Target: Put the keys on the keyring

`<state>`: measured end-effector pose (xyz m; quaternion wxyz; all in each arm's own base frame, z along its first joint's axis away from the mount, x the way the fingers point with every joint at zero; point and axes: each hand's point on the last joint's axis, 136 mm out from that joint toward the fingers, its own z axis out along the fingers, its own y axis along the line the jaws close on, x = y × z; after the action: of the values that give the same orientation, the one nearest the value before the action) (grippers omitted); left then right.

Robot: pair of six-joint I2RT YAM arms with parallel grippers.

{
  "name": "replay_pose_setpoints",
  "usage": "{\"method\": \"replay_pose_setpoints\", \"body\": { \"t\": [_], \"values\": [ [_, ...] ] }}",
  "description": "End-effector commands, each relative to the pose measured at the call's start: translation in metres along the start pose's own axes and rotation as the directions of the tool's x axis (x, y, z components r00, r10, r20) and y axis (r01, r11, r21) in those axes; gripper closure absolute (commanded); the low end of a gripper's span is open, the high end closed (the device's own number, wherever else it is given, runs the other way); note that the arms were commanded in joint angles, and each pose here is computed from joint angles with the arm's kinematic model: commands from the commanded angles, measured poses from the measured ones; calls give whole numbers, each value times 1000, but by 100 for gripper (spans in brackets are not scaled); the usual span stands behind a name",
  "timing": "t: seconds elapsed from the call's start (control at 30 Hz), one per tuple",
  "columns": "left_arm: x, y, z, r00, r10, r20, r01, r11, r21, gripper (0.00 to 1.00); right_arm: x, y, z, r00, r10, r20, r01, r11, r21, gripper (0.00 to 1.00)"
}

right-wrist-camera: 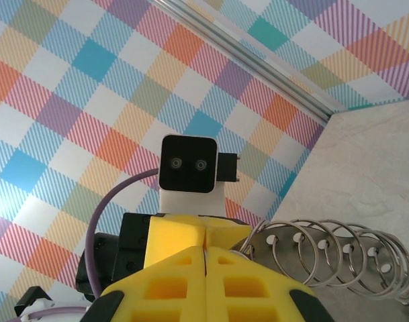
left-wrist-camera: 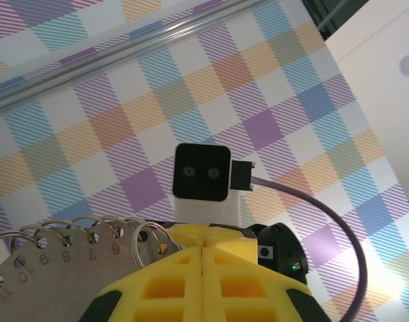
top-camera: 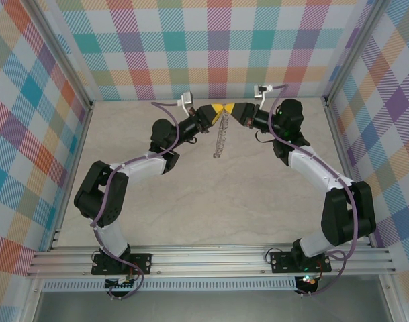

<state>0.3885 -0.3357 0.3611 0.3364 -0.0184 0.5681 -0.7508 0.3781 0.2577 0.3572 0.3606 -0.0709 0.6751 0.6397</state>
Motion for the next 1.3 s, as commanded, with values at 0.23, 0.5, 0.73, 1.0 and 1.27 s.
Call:
{"method": "replay_pose_setpoints", "body": {
  "t": [0.23,0.5,0.73,1.0,1.27],
  "values": [
    [5,-39,-15,935,318,-156,-339,931,-133,59,6,10,-11,990,-75,-118,73,997,-25,100],
    [-1,-36,-31,849,412,-331,-491,846,-206,41,12,17,-22,951,-117,-287,88,990,-111,100],
    [2,-28,-31,769,429,-475,-540,833,-122,66,17,20,-27,913,-147,-379,81,979,-186,100],
    [12,-15,-23,717,401,-571,-510,859,-37,82,17,14,-24,903,-152,-402,74,977,-202,100],
    [10,-9,-14,706,398,-586,-498,867,-10,82,16,-3,-17,904,-136,-405,57,978,-201,100]
  ]
}}
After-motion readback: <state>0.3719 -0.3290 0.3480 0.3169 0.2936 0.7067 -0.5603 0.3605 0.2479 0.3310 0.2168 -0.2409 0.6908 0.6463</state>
